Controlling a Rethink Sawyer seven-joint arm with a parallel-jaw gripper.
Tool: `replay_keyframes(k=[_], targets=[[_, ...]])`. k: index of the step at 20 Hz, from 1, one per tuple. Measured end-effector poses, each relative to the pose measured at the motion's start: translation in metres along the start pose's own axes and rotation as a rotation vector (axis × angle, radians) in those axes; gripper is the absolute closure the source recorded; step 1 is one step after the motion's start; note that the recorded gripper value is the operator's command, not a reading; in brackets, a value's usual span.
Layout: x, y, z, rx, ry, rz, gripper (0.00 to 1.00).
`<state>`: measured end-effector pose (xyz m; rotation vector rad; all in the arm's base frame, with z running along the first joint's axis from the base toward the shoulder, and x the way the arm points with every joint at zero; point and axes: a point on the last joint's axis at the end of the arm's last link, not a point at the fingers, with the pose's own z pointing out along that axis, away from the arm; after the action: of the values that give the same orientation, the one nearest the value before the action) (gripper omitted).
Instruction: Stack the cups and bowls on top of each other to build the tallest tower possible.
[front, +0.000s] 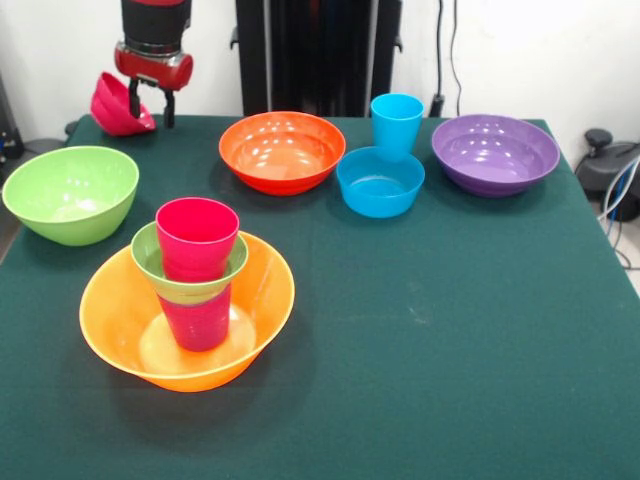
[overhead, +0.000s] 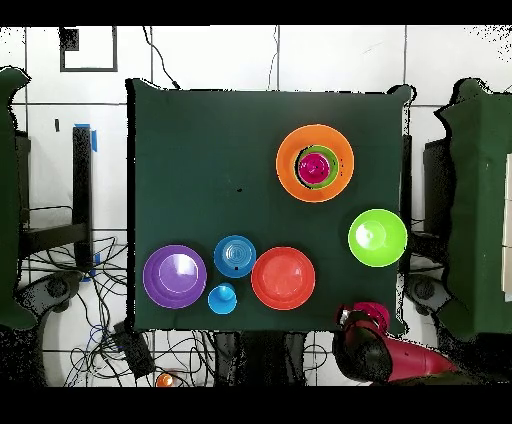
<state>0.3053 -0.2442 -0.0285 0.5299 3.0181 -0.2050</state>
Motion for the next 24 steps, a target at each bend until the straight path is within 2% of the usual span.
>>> replay_keyframes(k=[17,18,24], targets=[[-0.0041,-0.0028,-0.0033,0.006,-0.011,0.001,0.00],[-0.0040,-0.0030,-0.0033,0.006,-0.011,0.002,1.00],[-0.0040,-0.0029,-0.0033,0.006,-0.011,0.002,1.00]])
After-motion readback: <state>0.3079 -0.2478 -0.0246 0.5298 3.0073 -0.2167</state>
